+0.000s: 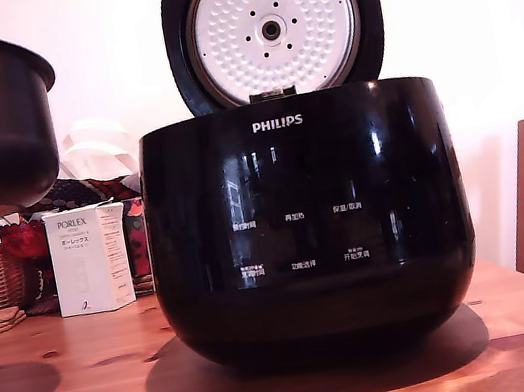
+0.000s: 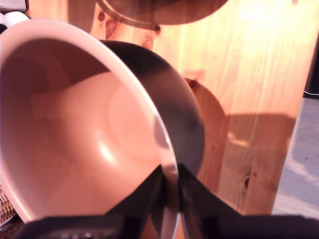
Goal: Place the pot you are holding inside the rice cooker
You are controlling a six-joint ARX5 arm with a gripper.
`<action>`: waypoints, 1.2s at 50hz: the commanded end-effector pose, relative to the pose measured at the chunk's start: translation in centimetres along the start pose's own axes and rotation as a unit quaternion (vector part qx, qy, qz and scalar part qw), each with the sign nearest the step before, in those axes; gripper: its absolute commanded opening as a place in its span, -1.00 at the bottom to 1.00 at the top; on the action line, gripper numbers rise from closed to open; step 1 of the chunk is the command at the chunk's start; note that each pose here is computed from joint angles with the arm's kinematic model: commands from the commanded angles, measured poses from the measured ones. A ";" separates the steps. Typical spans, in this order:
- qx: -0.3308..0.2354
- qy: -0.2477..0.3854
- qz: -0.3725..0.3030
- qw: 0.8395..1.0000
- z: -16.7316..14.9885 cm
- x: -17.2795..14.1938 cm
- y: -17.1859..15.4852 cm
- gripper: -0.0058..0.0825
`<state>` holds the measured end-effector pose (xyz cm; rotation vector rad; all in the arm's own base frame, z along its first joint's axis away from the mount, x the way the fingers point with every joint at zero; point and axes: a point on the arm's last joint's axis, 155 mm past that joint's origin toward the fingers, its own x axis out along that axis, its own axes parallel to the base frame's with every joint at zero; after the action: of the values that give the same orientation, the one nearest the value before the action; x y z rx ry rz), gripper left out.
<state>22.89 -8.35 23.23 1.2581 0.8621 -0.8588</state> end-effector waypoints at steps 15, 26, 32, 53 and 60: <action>-0.006 -0.020 0.044 0.999 0.7 -1.9 1.6 -0.92; -0.004 -0.030 0.055 0.998 1.2 -2.2 2.1 -0.92; -0.002 -0.039 0.065 0.997 1.8 -2.4 2.5 -0.92; 0.015 -0.103 0.082 0.991 5.3 -3.1 3.1 -0.92; 0.019 -0.134 0.092 0.986 7.0 -3.6 3.3 -0.92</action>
<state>24.28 -13.85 25.82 1.2302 0.6161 -0.9147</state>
